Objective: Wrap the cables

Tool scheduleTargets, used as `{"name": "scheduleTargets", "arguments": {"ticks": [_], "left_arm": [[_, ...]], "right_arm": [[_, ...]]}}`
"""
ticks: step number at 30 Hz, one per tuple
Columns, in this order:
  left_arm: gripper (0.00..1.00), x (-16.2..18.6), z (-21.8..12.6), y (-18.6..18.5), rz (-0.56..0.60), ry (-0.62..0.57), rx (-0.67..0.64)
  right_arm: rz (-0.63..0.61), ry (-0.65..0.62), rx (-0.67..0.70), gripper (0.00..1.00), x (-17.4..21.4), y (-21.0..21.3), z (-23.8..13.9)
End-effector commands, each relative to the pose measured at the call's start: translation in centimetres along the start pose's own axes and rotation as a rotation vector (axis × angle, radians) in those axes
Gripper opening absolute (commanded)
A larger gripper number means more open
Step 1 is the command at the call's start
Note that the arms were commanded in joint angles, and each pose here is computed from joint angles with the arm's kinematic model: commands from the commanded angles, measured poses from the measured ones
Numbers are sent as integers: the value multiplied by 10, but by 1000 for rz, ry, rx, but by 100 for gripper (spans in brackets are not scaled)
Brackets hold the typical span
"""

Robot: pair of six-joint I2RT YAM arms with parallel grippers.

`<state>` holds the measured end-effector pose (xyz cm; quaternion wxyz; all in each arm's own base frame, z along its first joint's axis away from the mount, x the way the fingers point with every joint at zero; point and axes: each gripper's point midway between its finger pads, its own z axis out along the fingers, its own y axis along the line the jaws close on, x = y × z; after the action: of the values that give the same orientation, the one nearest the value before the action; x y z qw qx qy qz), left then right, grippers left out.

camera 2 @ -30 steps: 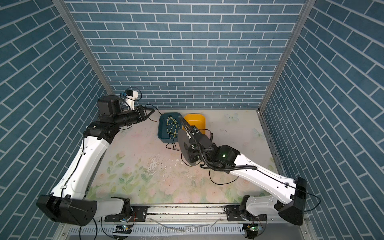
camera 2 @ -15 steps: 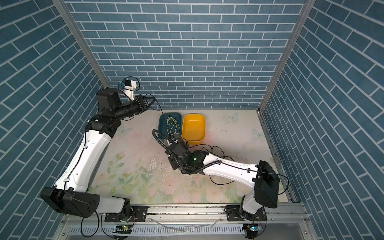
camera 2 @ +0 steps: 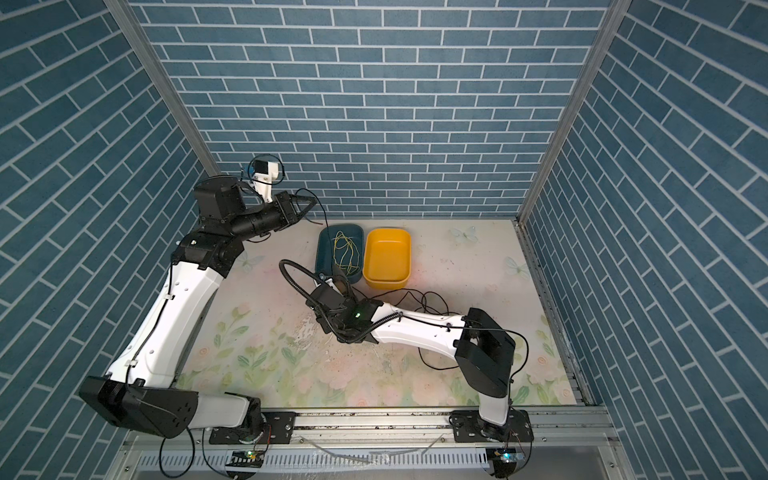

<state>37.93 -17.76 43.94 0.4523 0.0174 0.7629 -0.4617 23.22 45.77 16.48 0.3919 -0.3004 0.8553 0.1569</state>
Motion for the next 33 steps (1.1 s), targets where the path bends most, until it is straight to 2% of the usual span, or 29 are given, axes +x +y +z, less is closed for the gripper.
{"name": "scheduleTargets", "arguments": {"ticks": [1,12,19,27,31,33], "left_arm": [[0,2,-6,-7,35,-5,21],[0,6,-7,-4,37,3,14],[0,9,-6,-3,33,10,22],[0,10,-6,-3,34,8,24],[0,8,-6,-6,35,12,33],[0,9,-6,-11,40,20,54]], "right_arm": [[-6,-117,-4,0,-38,10,-4],[-1,-78,-24,0,-21,13,7],[-14,-88,-34,25,-26,14,-2],[-18,-104,-64,41,-33,17,-16],[-28,-120,-82,53,-39,18,-28],[-42,-133,-86,62,-43,17,-36]]}}
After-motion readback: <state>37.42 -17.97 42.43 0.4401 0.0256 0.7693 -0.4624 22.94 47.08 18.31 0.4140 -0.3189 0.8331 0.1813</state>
